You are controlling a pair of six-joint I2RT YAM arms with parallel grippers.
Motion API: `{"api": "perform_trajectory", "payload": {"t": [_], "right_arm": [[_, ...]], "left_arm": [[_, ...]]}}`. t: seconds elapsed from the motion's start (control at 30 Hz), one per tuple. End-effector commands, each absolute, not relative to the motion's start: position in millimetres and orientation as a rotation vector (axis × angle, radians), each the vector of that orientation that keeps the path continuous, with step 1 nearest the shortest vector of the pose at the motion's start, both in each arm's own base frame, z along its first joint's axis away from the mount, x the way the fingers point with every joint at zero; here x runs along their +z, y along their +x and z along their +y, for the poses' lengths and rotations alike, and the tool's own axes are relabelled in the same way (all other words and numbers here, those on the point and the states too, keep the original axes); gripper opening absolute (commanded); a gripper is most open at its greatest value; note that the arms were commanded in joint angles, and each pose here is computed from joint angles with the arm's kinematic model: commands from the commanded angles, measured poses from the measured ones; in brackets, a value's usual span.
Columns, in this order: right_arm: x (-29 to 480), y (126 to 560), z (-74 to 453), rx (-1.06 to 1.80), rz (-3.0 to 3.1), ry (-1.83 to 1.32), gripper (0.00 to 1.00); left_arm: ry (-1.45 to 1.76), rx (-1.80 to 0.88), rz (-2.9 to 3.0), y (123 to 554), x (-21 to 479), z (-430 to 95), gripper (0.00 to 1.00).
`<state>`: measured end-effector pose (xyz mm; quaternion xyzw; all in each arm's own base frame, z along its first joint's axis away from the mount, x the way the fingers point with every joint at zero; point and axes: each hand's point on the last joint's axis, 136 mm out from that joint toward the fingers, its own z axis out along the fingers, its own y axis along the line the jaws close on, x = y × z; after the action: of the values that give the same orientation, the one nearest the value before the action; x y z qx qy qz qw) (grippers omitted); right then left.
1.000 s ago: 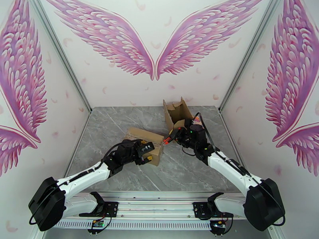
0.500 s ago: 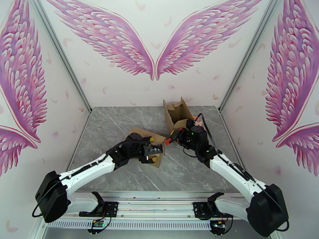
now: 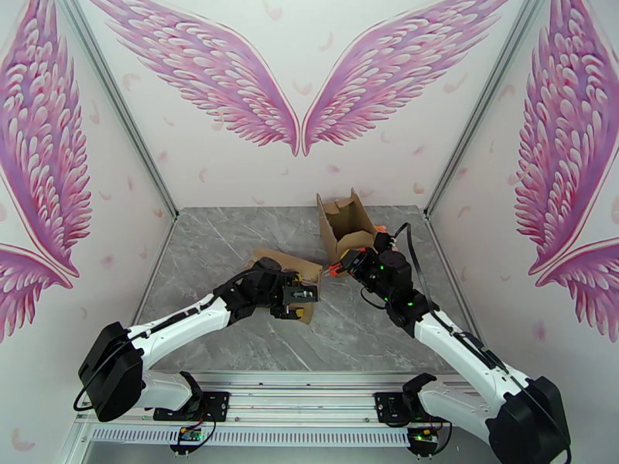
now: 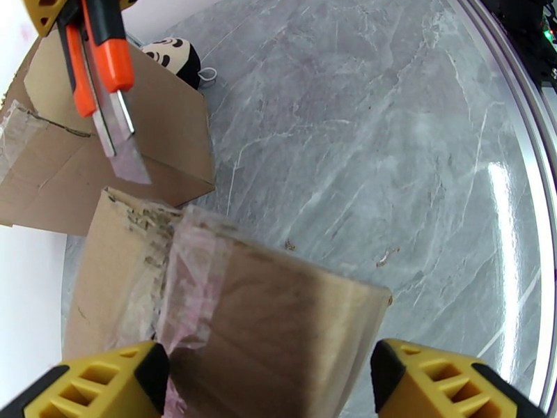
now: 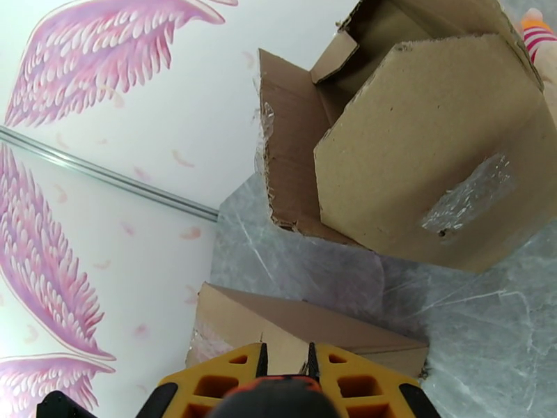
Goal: Unpack the express box
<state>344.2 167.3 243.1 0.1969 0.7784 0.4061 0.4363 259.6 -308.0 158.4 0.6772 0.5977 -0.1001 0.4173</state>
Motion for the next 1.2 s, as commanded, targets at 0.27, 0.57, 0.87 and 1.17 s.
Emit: {"api": "perform_trajectory", "payload": {"t": [0.27, 0.57, 0.87, 1.17], "right_arm": [[242.8, 363.2, 178.8, 1.056, 1.895, 0.477, 0.0], [219.3, 350.2, 184.1, 1.107, 1.997, 0.541, 0.0], [206.0, 330.1, 184.2, 1.129, 2.089, 0.572, 0.0], [186.6, 320.6, 198.9, 1.256, 2.163, 0.608, 0.0]], "left_arm": [[1.657, -0.237, 1.479, 257.3, 171.4, -312.2, 0.81], [1.543, -0.123, 1.492, 275.7, 178.0, -310.2, 0.78], [1.497, -0.079, 1.517, 282.9, 175.0, -307.0, 0.77], [1.507, -0.051, 1.528, 285.7, 168.8, -304.0, 0.77]]}}
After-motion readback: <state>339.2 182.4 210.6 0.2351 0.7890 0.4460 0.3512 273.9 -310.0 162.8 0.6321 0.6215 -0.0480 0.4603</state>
